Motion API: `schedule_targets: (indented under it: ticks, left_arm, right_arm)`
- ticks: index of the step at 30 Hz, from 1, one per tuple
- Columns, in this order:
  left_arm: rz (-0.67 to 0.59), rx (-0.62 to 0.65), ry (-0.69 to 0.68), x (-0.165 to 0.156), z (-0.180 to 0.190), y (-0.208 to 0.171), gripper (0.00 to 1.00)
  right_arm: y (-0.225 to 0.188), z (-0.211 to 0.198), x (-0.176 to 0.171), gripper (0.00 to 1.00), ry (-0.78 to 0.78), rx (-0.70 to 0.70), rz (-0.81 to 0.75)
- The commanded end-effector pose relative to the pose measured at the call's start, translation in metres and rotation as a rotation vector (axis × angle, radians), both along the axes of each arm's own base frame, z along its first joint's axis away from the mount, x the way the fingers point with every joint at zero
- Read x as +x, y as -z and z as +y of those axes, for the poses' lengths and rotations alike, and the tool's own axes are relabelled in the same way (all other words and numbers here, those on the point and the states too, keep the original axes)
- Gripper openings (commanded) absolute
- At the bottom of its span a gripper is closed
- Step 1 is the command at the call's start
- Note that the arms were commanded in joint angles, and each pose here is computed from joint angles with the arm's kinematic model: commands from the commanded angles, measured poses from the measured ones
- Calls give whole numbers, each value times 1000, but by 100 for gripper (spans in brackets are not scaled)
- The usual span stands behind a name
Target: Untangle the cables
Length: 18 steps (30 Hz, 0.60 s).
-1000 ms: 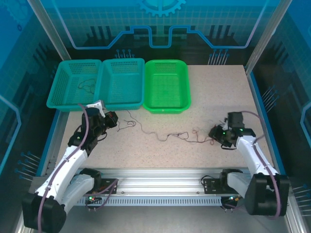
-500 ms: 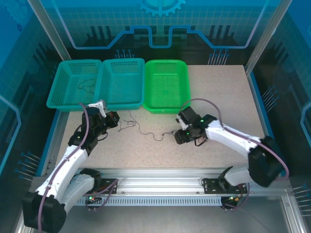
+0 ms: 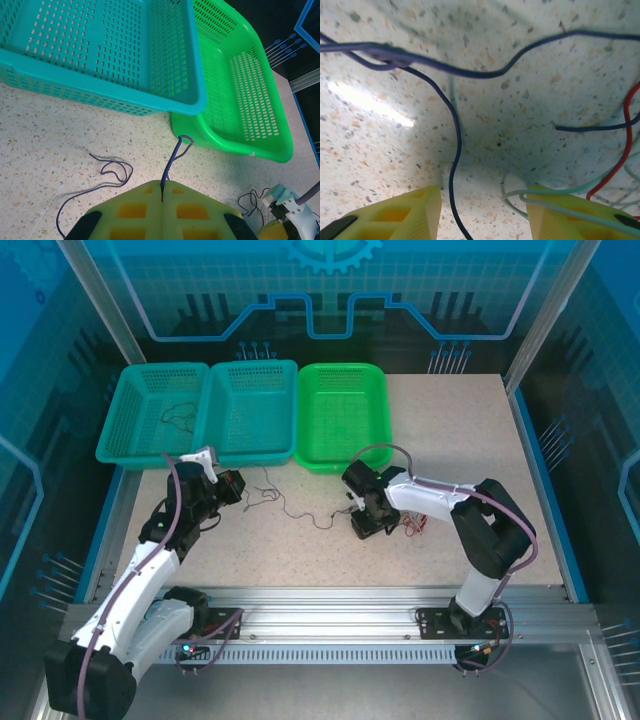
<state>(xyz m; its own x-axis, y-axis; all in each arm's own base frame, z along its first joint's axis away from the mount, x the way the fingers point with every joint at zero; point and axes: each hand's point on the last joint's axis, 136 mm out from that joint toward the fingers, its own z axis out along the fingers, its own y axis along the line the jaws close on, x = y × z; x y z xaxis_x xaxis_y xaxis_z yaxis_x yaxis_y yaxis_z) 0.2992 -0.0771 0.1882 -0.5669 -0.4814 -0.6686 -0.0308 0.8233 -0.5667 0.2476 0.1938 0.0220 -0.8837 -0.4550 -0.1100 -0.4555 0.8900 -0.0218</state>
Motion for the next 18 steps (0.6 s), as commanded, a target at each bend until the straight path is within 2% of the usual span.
schedule_targets:
  ticks: [1, 2, 5, 6, 8, 11, 18]
  left_arm:
    - [-28, 29, -8, 1, 5, -9, 0]
    - [-26, 36, -15, 1, 7, -9, 0]
    - [-11, 67, -61, -2, 17, -12, 0]
    - [-4, 85, -88, -3, 23, -13, 0]
    - [5, 115, -148, -7, 36, -17, 0]
    - [17, 146, -242, -13, 57, -22, 0]
    - [18, 110, -338, -23, 78, -24, 0]
  right_arm:
    - [-1, 5, 4, 40, -34, -19, -16]
    - [2, 3, 4, 33, -30, -36, -7]
    - [5, -1, 2, 4, -22, -65, 11]
    - [2, -4, 1, 0, -8, -72, 8]
    - [-7, -15, 2, 0, 44, -82, -26]
    - [-20, -49, 10, 0, 235, -67, -92]
    - [-23, -160, 1, 0, 860, 137, -146]
